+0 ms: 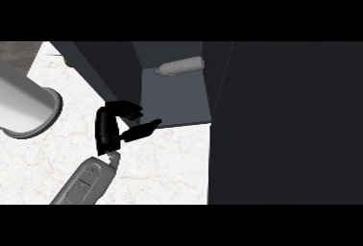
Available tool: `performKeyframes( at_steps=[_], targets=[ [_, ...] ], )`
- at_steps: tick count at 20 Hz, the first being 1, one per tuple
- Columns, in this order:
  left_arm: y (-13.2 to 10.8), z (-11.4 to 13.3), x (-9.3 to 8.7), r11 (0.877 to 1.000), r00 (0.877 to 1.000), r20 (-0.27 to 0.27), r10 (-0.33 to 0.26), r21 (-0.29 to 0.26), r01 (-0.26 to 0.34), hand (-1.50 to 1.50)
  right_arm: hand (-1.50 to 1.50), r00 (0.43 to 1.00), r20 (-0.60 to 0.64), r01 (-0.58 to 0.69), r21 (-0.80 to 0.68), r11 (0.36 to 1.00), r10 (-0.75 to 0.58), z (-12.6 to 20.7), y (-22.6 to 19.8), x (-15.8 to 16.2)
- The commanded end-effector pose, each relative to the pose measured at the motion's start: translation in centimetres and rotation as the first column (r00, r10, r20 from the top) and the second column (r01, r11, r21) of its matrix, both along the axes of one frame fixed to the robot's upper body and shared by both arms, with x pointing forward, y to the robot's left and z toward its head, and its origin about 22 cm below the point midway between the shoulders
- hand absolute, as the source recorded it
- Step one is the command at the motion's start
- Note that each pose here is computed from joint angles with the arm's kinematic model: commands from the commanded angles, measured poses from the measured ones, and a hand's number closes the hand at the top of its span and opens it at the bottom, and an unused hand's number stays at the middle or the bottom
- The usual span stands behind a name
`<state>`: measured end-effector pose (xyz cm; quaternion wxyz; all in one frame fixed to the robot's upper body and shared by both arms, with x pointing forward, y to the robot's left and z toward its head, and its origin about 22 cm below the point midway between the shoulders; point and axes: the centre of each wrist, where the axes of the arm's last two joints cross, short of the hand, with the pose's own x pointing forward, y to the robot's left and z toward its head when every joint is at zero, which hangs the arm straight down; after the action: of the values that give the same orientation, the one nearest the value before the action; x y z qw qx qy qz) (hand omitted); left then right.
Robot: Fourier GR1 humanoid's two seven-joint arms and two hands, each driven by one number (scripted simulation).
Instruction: Pick up the bottled water, place it into the cabinet and close the cabinet
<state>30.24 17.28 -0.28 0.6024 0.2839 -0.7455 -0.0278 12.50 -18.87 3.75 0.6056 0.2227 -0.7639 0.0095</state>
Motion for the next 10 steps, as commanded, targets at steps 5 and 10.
performKeyframes(
  at_steps=[5, 10],
  targets=[
    [-1.0, 4.9, 6.1, 0.994, 0.998, 0.001, -0.059, -0.088, 0.059, -1.5, -1.5, 1.0, -0.001, 0.004, 0.015, 1.0, -0.004, 0.3, 0.4, -0.3],
    [-2.1, 5.6, 5.4, 0.964, 0.985, 0.082, -0.151, -0.208, 0.165, -1.5, -1.5, 1.0, 0.021, 0.016, 0.009, 1.0, -0.016, 0.7, 0.2, -0.3]
  ],
)
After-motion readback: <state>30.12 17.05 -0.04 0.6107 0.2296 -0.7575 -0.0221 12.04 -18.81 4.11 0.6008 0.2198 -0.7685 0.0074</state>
